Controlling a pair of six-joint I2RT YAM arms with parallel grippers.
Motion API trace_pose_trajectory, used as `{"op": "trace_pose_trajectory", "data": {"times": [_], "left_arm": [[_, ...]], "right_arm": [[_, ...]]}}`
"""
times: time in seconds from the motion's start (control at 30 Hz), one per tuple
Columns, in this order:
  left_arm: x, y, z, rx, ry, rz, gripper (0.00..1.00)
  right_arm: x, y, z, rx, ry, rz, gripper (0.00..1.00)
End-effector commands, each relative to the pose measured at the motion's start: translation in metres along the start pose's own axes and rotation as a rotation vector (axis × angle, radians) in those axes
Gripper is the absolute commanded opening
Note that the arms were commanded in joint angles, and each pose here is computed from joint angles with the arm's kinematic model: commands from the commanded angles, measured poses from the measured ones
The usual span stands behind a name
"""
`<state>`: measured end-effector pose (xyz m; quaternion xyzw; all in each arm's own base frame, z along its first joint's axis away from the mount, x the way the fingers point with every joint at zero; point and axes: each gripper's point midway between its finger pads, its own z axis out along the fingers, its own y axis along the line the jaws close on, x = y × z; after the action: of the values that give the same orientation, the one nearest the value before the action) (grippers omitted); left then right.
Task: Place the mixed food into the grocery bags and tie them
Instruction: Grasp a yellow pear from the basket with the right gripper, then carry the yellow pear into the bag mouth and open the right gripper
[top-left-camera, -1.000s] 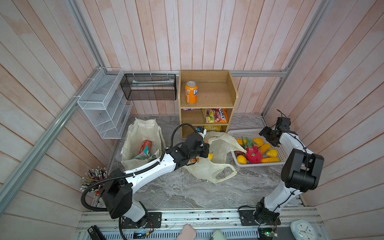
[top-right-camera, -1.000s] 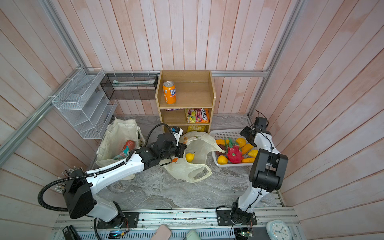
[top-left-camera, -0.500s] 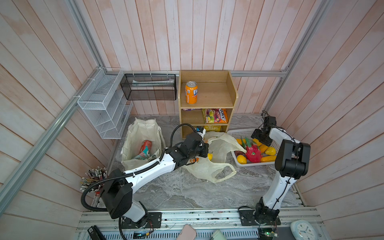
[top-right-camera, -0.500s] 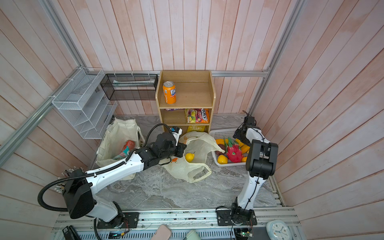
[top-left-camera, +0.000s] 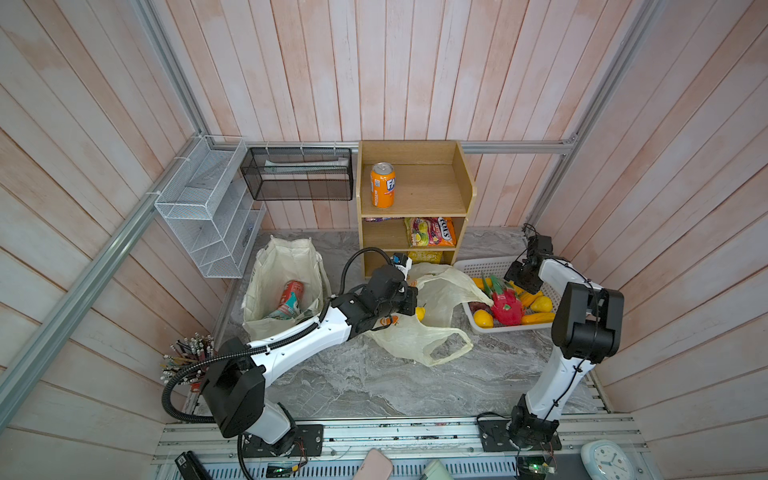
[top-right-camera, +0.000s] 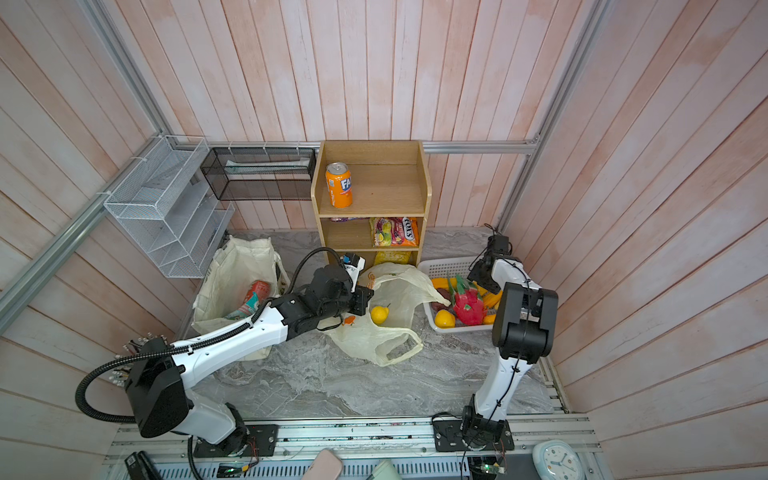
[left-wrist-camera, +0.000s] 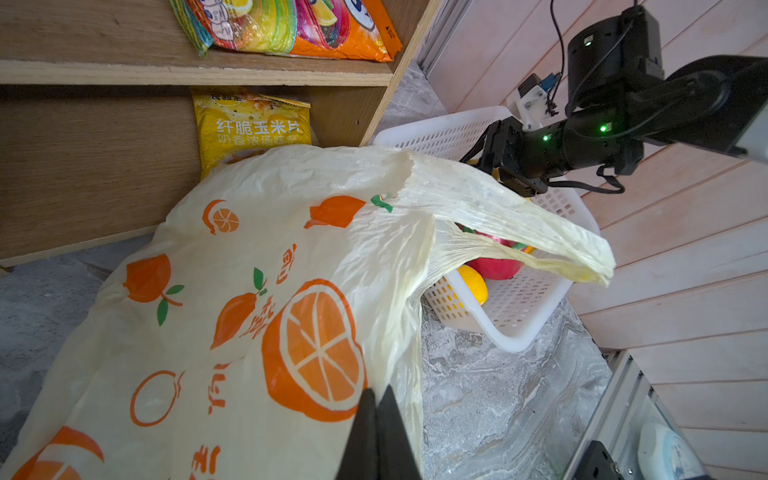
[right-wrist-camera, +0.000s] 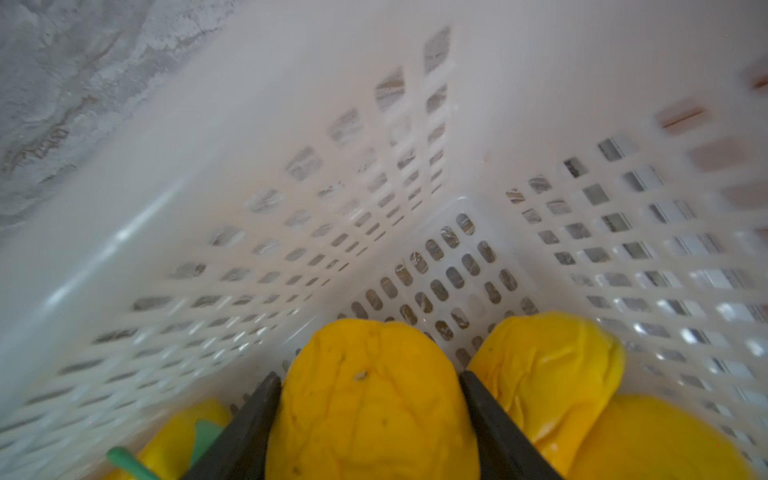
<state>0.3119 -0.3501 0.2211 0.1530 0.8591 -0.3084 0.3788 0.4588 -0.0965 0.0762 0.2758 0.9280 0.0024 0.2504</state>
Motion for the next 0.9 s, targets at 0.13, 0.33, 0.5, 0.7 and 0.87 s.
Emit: {"op": "trace_pose_trajectory", "data": {"times": [0.13,0.33,0.5,0.7,0.87], "left_arm": [[-0.008,-0.004,-0.003,0.02,-0.024,-0.014,0.0],[-0.01,-0.002,-0.003,0.006,-0.026,-0.01,0.0],[-0.009,0.001,-0.004,-0.012,-0.02,-0.007,0.0],[-0.01,0.005,-0.008,-0.038,-0.013,0.003,0.0],[-0.013,0.006,-0.012,-0.055,-0.017,0.001,0.0]], "right_arm": [[-0.029,0.007,-0.06,-0.118,-0.129,0.094,0.46],[-0.035,0.042,-0.129,-0.412,-0.227,0.179,0.46],[-0.018,0.072,-0.188,-0.668,-0.253,0.187,0.46],[0.027,0.111,-0.261,-0.851,-0.268,0.036,0.46],[0.093,0.152,-0.295,-0.929,-0.195,-0.117,0.46]]}}
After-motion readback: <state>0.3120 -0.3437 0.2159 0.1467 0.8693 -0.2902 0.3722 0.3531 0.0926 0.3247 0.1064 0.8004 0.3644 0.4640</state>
